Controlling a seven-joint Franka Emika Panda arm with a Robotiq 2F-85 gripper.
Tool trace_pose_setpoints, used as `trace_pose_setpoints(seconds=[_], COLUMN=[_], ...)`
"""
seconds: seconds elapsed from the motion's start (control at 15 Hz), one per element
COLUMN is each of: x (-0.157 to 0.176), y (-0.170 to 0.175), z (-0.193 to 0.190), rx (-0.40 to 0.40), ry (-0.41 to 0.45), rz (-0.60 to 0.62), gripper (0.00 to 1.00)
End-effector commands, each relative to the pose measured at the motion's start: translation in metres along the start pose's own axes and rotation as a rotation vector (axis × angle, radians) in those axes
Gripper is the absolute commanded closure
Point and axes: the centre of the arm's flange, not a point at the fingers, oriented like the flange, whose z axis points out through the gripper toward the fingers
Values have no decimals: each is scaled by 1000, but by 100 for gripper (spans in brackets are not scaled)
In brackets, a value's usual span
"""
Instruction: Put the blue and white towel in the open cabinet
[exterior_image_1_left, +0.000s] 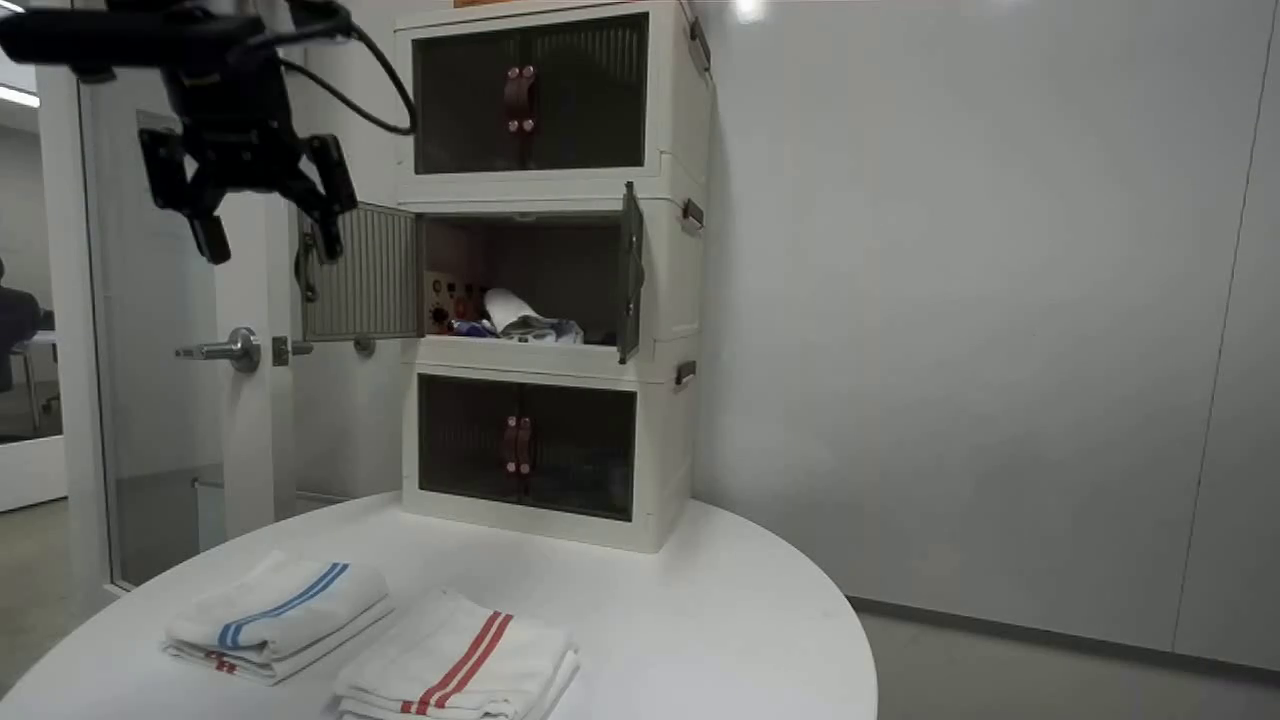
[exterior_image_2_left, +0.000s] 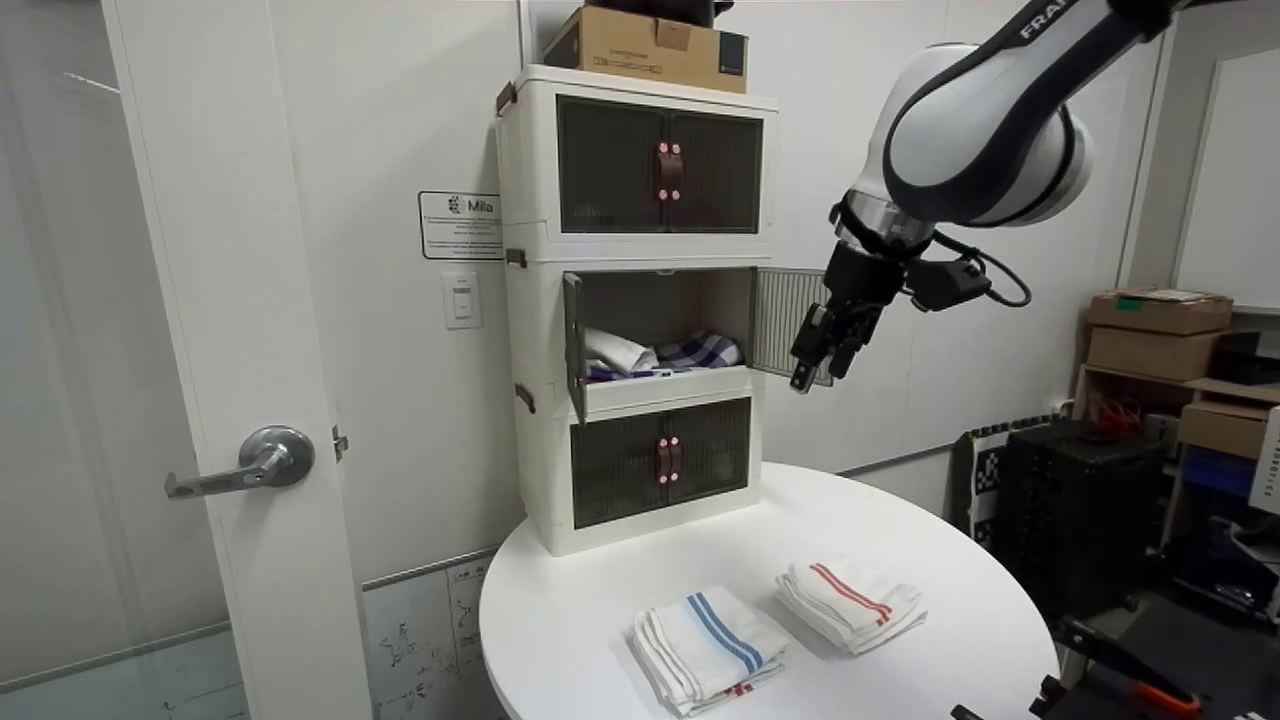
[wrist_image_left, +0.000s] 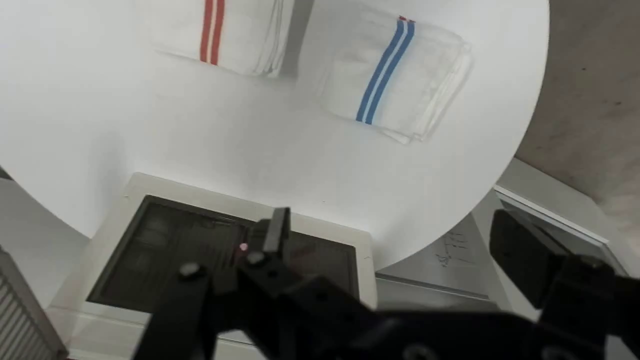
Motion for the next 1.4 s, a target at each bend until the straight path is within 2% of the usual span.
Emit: trace_pose_setpoints(seconds=[0.0, 0.2, 0.4, 0.53, 0.6, 0.67, 1.0, 1.13, 1.33], x=[9, 6, 10, 13, 13, -2, 4, 10, 18], y=[26, 35, 36, 35, 33, 33, 31, 18, -2], z=[44, 71, 90, 102, 106, 91, 107, 132, 172], rx=[168, 258, 274, 251, 220, 248, 226, 300, 357], ry=[12, -52, -118, -140, -147, -126, -157, -192, -240], rz=[-24, 70, 206, 267, 281, 231, 260, 264, 313], gripper=[0, 0, 0, 0, 0, 0, 0, 0, 0])
